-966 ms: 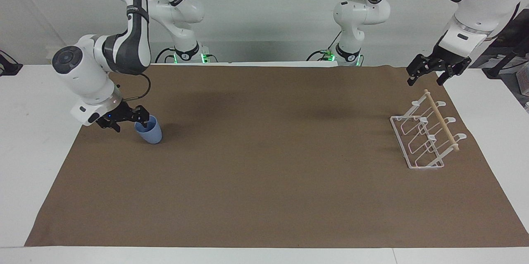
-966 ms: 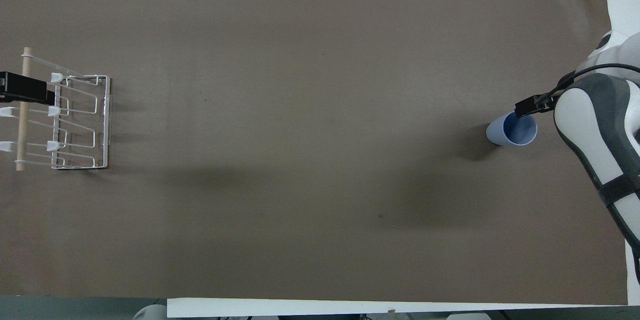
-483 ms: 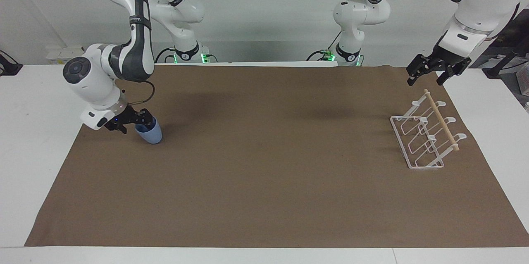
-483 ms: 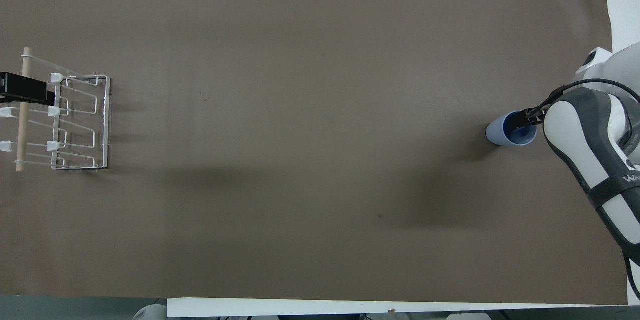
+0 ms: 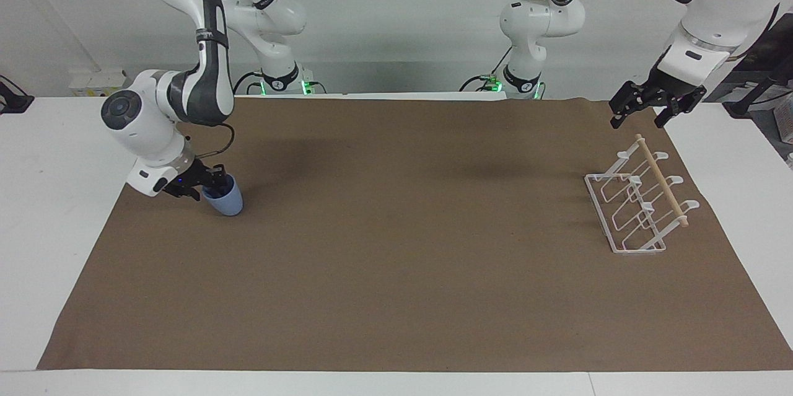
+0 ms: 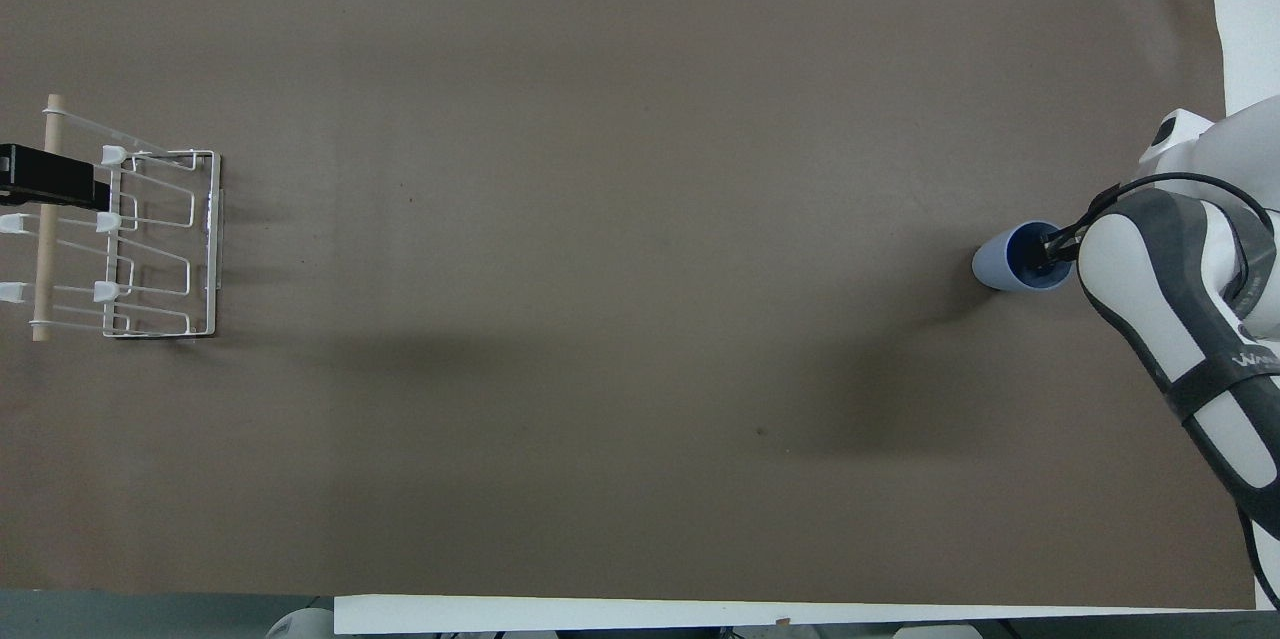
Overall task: Hang cup on cup holder
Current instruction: 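Lift the blue cup and tip it sideways toward the left gripper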
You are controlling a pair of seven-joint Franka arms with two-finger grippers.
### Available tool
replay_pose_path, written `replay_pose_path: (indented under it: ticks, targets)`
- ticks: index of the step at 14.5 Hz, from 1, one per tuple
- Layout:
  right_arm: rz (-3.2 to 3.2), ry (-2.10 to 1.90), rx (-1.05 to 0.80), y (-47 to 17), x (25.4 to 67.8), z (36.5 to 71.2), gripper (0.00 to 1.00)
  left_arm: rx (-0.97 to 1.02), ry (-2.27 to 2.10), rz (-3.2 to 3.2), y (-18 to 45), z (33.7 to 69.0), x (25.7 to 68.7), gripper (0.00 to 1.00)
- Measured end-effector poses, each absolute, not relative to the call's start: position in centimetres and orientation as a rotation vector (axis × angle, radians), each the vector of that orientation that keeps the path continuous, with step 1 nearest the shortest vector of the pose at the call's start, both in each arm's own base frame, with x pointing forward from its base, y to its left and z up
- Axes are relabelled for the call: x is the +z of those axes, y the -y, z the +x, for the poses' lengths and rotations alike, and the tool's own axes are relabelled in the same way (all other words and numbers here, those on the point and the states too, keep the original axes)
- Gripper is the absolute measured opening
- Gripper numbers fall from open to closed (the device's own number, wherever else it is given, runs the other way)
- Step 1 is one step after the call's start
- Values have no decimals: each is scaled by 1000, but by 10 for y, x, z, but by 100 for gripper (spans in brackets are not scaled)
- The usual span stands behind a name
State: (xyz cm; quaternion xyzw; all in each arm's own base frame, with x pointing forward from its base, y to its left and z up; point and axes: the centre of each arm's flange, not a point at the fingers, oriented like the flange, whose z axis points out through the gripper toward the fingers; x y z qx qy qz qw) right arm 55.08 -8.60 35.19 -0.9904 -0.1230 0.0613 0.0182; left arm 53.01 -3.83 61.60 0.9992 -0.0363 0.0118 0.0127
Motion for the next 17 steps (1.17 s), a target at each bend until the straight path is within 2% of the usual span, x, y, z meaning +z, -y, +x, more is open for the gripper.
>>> replay_pose_path:
  ticks: [3, 4, 7, 11, 17]
  targets:
    - [-3075, 384, 192, 85, 352, 551, 7, 37, 114, 3114, 38, 530, 616, 100]
    - [-3073, 388, 198, 85, 353, 551, 5, 37, 114, 3114, 38, 530, 616, 100]
    - [-3045, 427, 239, 78, 373, 557, 5, 37, 114, 3114, 38, 530, 616, 100]
    - [-2835, 369, 186, 21, 424, 573, 5, 37, 114, 3114, 38, 530, 616, 100]
    - [-2483, 148, 163, -64, 438, 575, 5, 15, 99, 3114, 33, 529, 615, 100]
